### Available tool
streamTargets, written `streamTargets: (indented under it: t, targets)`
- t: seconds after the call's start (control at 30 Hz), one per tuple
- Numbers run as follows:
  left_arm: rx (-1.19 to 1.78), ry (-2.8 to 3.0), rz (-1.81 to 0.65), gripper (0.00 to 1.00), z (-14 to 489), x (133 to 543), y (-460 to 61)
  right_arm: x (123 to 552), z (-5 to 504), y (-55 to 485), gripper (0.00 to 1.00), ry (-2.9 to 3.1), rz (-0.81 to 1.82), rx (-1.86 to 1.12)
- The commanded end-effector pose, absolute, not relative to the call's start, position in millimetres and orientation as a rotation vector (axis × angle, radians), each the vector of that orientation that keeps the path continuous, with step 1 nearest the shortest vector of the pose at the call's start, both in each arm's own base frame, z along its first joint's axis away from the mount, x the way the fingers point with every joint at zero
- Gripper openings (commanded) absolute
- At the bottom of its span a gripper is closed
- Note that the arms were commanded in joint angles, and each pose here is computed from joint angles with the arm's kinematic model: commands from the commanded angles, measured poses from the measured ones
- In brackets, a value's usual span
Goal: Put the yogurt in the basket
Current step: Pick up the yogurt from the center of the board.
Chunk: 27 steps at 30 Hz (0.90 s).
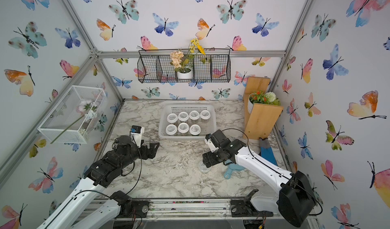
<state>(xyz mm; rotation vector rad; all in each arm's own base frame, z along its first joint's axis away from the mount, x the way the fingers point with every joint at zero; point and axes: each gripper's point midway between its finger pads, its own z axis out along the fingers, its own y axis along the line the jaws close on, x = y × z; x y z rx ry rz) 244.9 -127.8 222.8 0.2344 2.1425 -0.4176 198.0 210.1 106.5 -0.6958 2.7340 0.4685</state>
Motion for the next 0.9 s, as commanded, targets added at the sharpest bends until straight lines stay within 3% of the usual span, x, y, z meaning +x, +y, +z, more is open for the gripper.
streamTargets:
  t: [0.0, 0.87]
  targets:
    - [0.260, 2.138, -0.434, 0.97, 221.7, 242.6, -132.0, 189.7, 105.1, 207.7, 0.84, 2.765, 0.460, -0.689]
    - [0.285, 2.142, -0.450, 1.00, 219.1, 241.1, -137.0, 186.2, 96.2, 211.6, 0.83, 2.778, 0.376, -0.735]
